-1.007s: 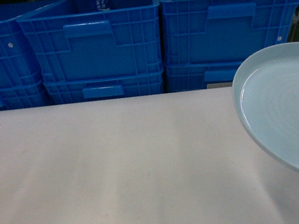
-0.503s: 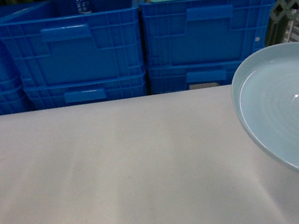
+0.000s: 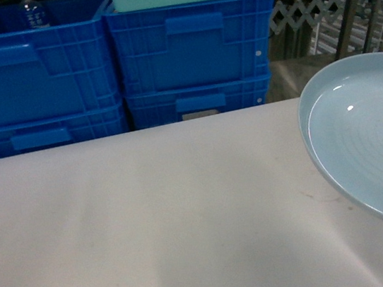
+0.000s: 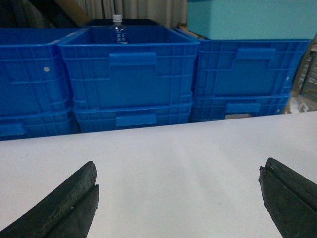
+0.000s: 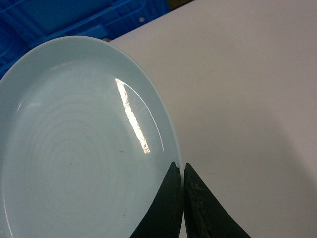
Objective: Place blue tray on left shelf second layer neatly
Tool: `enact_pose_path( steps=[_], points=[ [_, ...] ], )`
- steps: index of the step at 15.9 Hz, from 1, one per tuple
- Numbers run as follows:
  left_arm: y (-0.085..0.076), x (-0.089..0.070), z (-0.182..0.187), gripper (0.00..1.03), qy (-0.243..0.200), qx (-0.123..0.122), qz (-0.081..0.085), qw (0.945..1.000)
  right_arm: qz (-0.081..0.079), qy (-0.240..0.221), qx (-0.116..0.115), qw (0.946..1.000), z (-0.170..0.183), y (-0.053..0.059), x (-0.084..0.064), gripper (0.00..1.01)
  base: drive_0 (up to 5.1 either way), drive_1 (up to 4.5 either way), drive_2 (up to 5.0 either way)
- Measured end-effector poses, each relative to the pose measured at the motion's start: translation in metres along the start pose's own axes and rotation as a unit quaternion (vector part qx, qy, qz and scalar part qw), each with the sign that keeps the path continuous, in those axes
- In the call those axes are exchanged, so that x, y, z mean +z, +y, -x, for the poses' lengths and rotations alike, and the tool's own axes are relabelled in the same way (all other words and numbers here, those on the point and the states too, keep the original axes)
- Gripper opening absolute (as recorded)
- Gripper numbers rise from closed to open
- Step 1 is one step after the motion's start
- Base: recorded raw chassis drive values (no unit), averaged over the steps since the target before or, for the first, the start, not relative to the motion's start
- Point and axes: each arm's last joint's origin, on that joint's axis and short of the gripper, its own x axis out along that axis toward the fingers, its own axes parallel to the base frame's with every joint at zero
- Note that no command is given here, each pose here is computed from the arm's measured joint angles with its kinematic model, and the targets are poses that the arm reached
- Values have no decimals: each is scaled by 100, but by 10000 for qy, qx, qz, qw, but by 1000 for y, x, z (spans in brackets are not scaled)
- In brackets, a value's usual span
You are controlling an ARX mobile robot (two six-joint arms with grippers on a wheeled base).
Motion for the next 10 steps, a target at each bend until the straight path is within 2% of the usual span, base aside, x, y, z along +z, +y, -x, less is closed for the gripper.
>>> enact_pose_path(
  steps=[10],
  points=[
    [0, 0, 0, 98, 2, -11, 0, 10000, -10, 15, -18, 10000, 0, -1, 0, 2, 246, -378, -378]
  ],
)
